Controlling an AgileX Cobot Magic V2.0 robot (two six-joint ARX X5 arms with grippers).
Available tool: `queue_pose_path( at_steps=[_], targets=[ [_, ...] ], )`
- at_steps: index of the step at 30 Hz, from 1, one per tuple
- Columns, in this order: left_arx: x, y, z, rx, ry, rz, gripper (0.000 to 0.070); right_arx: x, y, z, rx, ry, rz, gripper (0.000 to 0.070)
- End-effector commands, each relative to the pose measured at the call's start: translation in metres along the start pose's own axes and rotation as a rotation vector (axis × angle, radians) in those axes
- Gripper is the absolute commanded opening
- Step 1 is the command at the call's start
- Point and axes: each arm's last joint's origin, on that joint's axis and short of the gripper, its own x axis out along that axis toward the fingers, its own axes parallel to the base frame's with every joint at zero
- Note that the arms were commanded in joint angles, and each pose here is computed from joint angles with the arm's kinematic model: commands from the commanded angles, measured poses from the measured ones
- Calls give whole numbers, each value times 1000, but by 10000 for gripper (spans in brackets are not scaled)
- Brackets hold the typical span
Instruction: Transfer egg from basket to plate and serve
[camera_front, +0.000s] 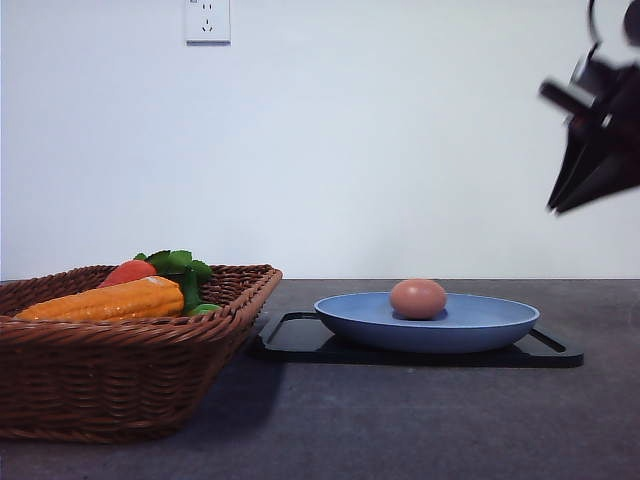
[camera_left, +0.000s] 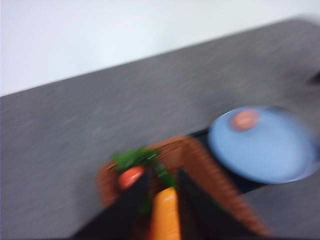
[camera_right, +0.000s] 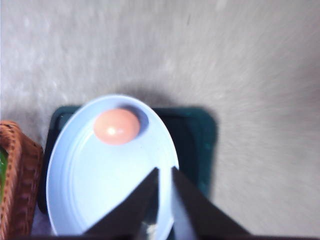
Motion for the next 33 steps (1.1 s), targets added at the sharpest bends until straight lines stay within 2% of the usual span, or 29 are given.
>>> queue_pose_path(
  at_steps=[1,3,6,10,14,19,24,27,33],
  targets=[
    [12,-1,2,69,48,54,0,-9,8,1,-65,-10,-28,0],
    [28,1,-3,85,122,103,0,-20,17,-5,-103,-17,-79,0],
    [46,8,-11,64,176,149,0,-29,33,-20,-154,-38,-110,0],
    [61,17,-30,2,182,116,0,-36,48,-48,-225,-78,-107,0],
    [65,26,-56,-81,164,109,0,-38,56,-84,-316,-162,-60,0],
    [57,25,-93,-197,52,79,0,-40,55,-131,-400,-292,-60,0],
    [40,21,-122,-326,-123,-14,0,-40,49,-167,-460,-459,-11,0],
    [29,21,-126,-371,-160,-44,0,-41,47,-176,-466,-512,20,0],
    [20,22,-123,-381,-213,-49,0,-50,50,-176,-461,-564,44,0]
  ],
)
